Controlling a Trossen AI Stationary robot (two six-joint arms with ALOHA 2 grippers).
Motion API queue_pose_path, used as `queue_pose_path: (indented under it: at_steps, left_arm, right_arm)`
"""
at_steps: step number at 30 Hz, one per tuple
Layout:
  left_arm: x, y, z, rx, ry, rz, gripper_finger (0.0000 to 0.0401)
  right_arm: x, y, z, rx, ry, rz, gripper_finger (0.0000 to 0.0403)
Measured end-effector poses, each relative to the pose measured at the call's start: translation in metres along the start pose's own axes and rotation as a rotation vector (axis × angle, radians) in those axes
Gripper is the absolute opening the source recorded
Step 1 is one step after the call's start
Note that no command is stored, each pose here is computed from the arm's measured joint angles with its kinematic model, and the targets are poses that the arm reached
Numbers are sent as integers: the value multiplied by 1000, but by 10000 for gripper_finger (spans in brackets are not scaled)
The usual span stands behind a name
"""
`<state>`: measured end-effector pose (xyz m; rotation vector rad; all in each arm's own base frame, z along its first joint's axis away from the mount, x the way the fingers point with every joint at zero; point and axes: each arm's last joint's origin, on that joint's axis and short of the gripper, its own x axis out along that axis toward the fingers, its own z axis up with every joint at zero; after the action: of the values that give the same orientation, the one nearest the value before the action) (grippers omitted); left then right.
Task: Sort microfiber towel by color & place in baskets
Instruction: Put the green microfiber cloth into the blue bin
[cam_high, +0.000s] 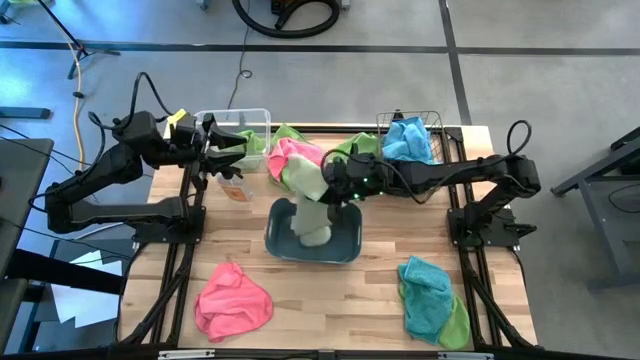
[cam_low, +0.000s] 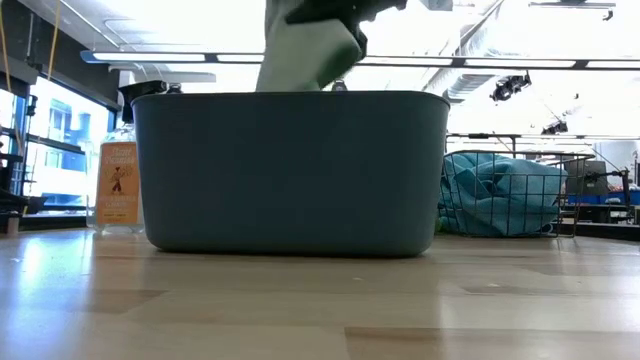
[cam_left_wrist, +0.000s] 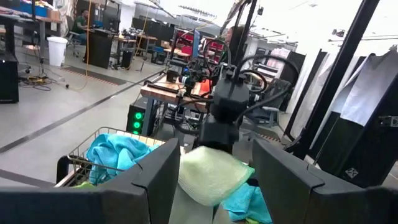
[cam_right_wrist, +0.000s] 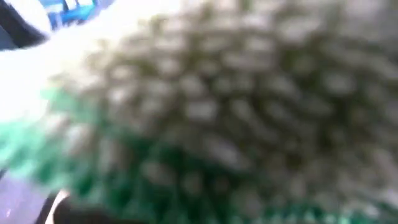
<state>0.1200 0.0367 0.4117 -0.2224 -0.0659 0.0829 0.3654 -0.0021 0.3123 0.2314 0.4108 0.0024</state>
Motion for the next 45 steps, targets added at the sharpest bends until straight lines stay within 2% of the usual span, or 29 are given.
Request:
queue_pose_path:
  at_steps: [3,7,13,17,20,28,32,37,45]
  left_arm:
    - [0,0,0,2,-2,0,190]
    - [-1,0,1,9,-6,6,190]
    - [1,0,0,-46,-4,10,190]
    - [1,0,5,-90,-48,-3,190]
    - [1,-1,8,-97,-84,-14,190]
    - [0,-3,15,-83,-152,-36,190]
    - [0,-3,15,-84,-152,-34,190]
    - [0,-3,15,-84,-153,-33,190]
    - [0,-3,15,-85,-155,-27,190]
  right_arm:
    - [2,7,-7,-26,61,74,0]
    - [14,15,-18,-123,113,179,0]
    - [30,10,-32,-191,232,182,0]
    - [39,12,-24,-365,386,211,0]
    - [49,9,-30,-494,551,250,0]
    - [78,4,-40,-813,756,410,0]
    - [92,3,-43,-884,773,448,0]
    - [110,3,-52,-1047,793,474,0]
    - [128,-3,-71,-1120,872,500,0]
